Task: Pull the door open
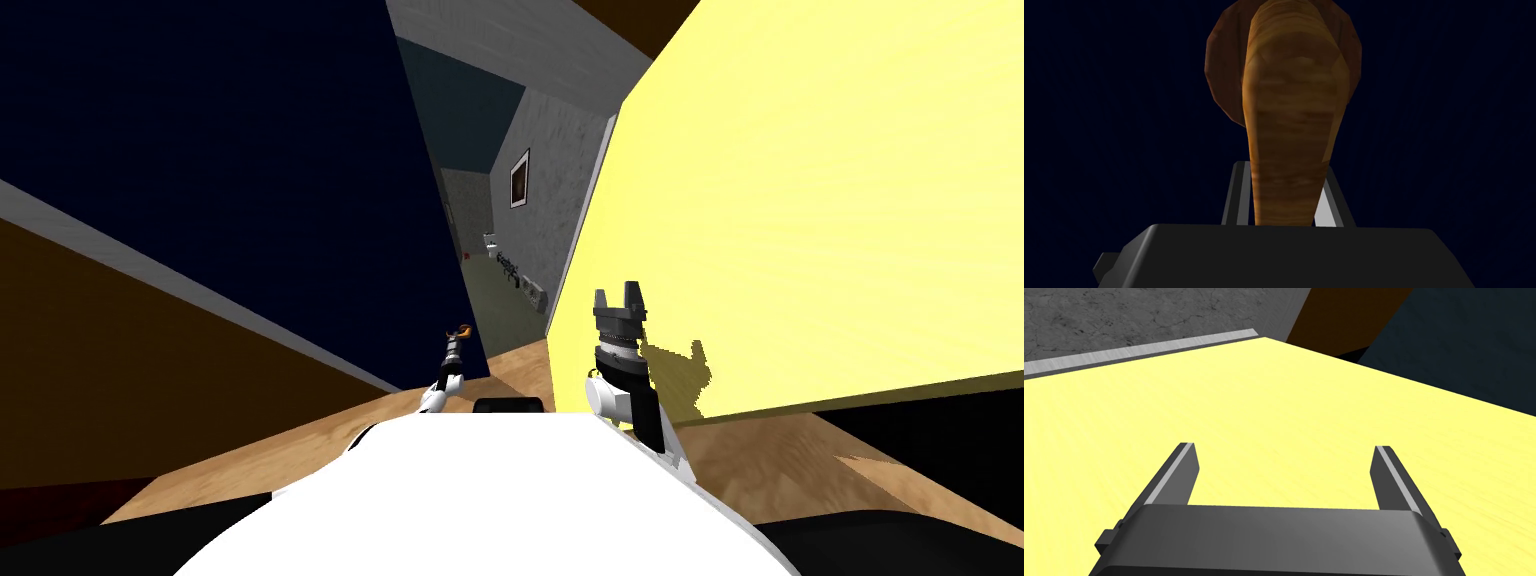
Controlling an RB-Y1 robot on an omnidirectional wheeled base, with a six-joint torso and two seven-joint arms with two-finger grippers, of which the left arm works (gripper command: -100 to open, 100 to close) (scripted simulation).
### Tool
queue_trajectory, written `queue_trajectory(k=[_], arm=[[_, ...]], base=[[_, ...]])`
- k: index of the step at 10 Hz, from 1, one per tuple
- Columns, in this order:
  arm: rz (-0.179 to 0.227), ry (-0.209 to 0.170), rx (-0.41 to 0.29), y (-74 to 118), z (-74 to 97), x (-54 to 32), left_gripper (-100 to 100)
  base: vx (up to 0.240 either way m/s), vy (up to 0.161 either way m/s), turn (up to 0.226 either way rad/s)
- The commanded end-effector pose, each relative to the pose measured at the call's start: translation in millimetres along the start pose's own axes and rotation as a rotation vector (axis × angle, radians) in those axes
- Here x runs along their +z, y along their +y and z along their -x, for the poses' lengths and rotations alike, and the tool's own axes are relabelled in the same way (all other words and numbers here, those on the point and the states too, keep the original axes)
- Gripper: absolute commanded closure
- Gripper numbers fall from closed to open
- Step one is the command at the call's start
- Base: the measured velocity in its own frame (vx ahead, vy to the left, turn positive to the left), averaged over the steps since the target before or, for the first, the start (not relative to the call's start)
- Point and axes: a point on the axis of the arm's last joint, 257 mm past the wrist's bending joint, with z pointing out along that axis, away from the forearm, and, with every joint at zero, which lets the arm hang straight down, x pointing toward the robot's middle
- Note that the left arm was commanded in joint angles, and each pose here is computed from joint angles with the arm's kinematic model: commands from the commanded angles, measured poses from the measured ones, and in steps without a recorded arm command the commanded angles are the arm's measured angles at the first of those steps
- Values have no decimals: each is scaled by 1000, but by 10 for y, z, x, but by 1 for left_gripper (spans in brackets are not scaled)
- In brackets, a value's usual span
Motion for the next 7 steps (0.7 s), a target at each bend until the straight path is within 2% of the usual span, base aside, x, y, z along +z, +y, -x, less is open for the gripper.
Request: queue_trajectory(k=[1,2,3,4,6,7], arm=[[-23,-17,12,-81,197,48,100],[-23,-17,12,-81,197,48,100],[37,-16,14,155,194,-76,100],[-27,-17,13,-91,245,54,100],[-27,-17,13,-91,245,54,100],[-30,-16,13,-103,319,60,100]], base=[[-104,75,-128],[-77,61,-65],[-20,22,15],[-39,12,-109],[-28,12,-46],[-40,35,-235]])
